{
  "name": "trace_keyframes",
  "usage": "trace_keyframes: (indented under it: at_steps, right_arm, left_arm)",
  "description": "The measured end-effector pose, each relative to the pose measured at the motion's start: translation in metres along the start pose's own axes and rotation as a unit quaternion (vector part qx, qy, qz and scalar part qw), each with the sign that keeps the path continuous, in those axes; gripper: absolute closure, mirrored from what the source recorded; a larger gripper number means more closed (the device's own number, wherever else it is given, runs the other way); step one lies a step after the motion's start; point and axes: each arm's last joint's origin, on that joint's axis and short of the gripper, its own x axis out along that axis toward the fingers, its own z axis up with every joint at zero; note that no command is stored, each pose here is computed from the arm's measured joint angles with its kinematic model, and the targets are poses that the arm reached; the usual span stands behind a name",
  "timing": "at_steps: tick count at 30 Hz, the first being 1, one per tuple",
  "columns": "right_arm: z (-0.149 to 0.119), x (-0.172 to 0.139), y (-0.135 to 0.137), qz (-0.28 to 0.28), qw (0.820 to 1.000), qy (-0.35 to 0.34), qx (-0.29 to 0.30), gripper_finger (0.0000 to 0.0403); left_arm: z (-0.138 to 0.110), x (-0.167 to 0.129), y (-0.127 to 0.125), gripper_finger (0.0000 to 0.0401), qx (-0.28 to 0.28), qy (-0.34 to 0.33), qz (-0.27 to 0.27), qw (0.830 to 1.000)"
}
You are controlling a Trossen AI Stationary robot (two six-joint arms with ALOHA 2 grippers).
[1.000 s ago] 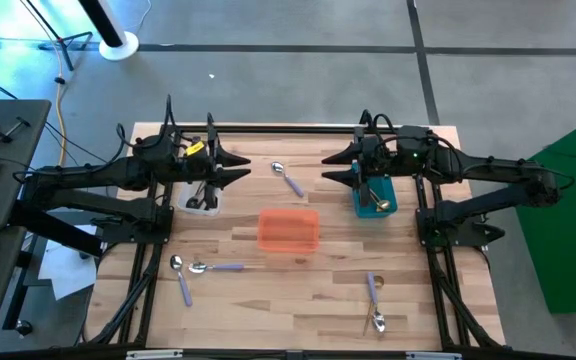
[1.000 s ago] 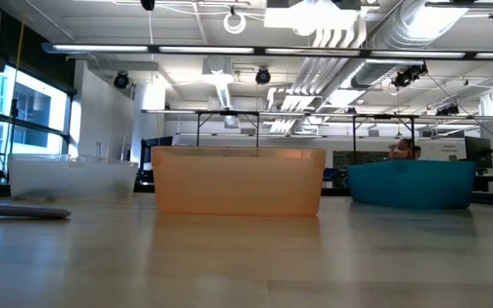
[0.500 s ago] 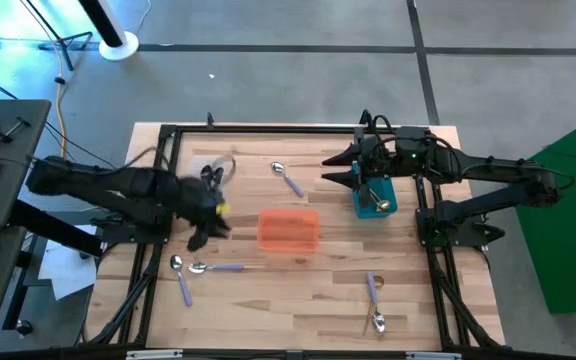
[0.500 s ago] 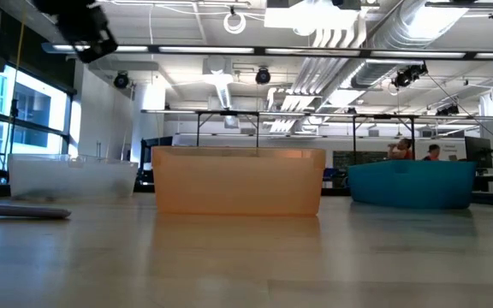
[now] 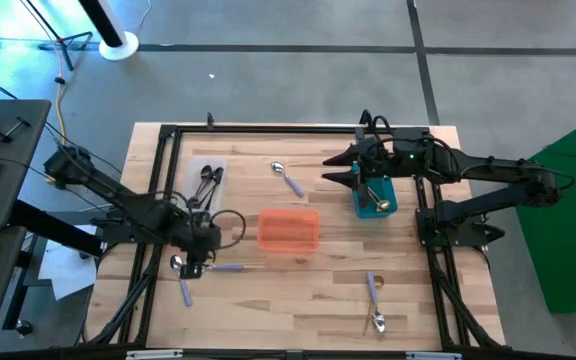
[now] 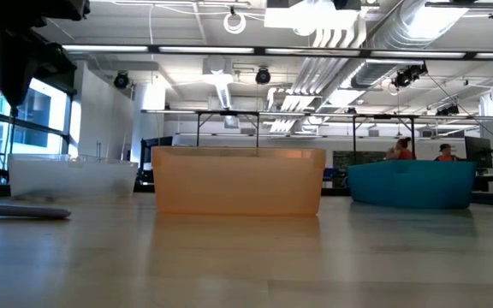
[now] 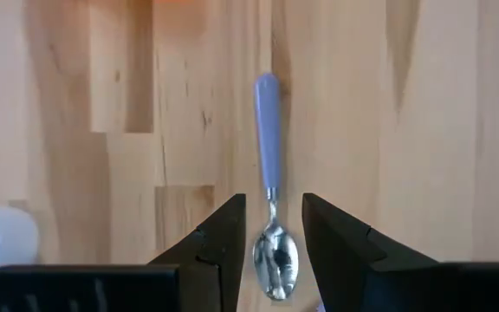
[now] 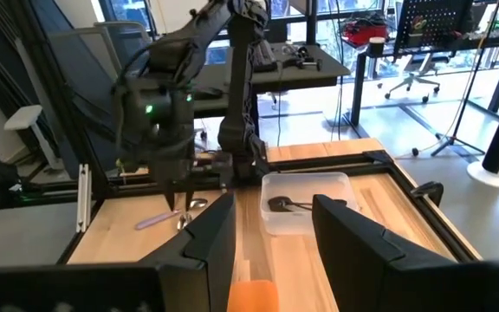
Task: Sort silverware by color (type)
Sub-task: Put the bottom left violet spoon into the orange bin
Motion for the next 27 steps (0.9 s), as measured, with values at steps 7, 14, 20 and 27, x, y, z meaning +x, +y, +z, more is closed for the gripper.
trace_keyframes:
  at_steps: [7,14,20,27]
  right_arm:
    - [-0.002,0.000,0.000,-0.001,1.000,0.010,0.001,0.0263]
    - [-0.005,0.000,0.000,-0.001,1.000,0.028,0.007,0.0263]
    - [-0.006,0.000,0.000,-0.002,0.999,0.030,0.021,0.0263]
    - [-0.006,0.000,0.000,-0.002,0.999,0.031,0.022,0.0263]
  left_arm:
    - [0.006,0.034,-0.011,0.0295,0.010,0.064,-0.021,0.998]
    - [-0.015,0.068,-0.011,0.0295,-0.016,0.055,-0.045,0.997]
    - [-0.026,0.076,-0.006,0.0295,-0.007,0.043,0.002,0.999]
    - [-0.035,0.084,-0.004,0.0295,0.013,0.054,-0.023,0.998]
